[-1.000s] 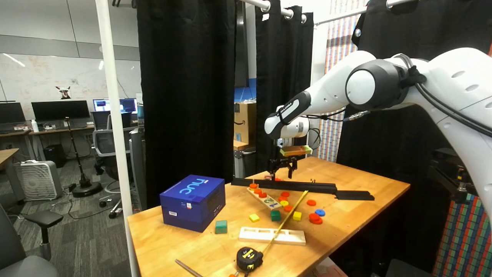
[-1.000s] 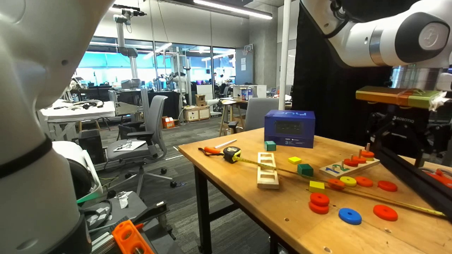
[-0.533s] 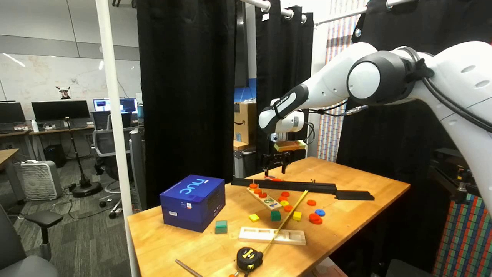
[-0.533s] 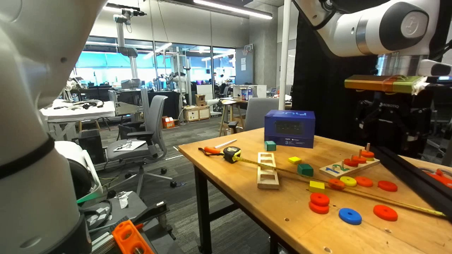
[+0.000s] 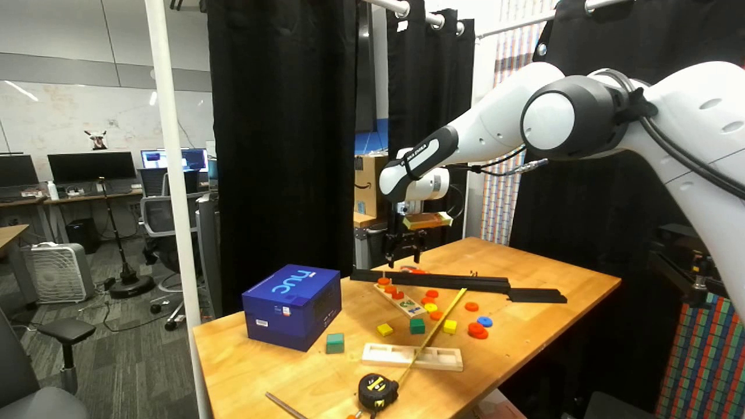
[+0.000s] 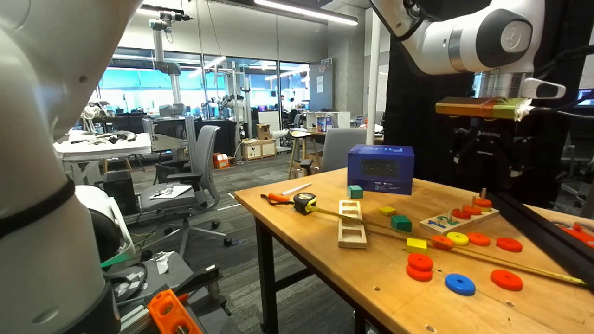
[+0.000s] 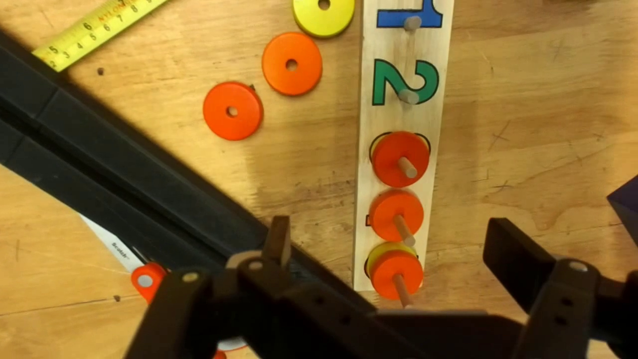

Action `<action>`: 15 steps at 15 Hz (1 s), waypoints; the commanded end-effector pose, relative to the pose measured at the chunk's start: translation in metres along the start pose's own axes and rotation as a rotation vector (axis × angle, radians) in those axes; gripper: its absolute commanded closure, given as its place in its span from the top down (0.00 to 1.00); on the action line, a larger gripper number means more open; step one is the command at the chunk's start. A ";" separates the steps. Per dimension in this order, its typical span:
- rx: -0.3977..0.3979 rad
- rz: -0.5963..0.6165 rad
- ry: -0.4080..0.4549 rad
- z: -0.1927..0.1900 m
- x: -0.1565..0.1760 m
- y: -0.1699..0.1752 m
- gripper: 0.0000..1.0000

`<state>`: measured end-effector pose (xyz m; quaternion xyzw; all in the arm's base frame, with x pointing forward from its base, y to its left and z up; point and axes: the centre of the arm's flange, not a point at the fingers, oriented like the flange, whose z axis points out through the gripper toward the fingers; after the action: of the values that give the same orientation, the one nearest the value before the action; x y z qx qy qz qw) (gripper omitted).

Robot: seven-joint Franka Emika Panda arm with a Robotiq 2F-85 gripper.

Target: Pick two orange rings on the object and put them on the table

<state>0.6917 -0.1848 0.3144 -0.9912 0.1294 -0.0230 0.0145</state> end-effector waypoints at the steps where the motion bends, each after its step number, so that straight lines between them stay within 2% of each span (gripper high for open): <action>1: 0.001 -0.018 0.005 -0.010 0.005 -0.015 1.00; 15: 0.014 -0.130 -0.035 0.027 0.025 -0.034 1.00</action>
<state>0.7087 -0.1573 0.2902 -0.9965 0.0802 -0.0112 0.0196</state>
